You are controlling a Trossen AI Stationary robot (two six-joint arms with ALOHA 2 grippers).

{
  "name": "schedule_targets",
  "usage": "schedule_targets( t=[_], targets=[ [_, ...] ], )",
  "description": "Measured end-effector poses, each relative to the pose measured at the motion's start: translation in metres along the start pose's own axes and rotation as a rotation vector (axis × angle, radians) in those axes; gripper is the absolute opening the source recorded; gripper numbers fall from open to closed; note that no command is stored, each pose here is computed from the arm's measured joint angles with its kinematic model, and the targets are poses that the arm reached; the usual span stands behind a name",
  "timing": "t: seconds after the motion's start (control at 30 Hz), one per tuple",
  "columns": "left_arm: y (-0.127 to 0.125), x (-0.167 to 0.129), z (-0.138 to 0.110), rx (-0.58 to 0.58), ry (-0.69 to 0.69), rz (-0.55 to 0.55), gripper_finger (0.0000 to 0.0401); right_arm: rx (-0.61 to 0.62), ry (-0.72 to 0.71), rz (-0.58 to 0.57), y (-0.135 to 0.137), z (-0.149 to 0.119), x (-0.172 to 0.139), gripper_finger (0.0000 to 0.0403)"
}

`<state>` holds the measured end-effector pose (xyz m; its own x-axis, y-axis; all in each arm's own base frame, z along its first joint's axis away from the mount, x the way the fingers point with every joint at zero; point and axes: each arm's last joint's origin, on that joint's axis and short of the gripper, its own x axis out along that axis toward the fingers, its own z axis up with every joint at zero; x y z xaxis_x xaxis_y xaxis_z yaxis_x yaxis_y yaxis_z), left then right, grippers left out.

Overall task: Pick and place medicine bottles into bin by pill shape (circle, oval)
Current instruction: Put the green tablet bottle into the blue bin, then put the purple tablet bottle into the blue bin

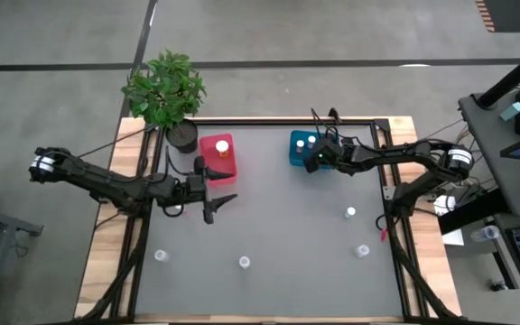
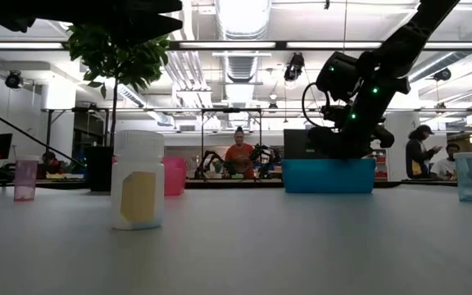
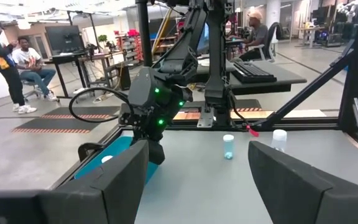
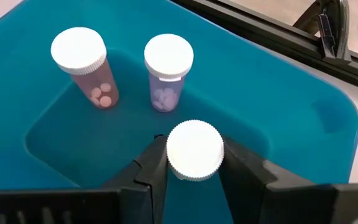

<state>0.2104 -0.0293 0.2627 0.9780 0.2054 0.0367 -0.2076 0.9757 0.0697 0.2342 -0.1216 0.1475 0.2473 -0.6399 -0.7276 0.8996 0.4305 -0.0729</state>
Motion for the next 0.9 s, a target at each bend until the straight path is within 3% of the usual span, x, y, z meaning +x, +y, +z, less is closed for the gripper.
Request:
schedule_targets(
  t=[0.4,0.9],
  targets=[
    [0.000,0.000,0.000,-0.001,-0.003,0.000,0.0258,-0.002,-0.004,0.012,0.000,0.006,-0.005,0.0183],
    [0.000,0.000,0.000,0.001,0.002,0.000,0.0258,-0.033,-0.105,0.097,0.003,0.045,-0.061,0.0188]
  ],
)
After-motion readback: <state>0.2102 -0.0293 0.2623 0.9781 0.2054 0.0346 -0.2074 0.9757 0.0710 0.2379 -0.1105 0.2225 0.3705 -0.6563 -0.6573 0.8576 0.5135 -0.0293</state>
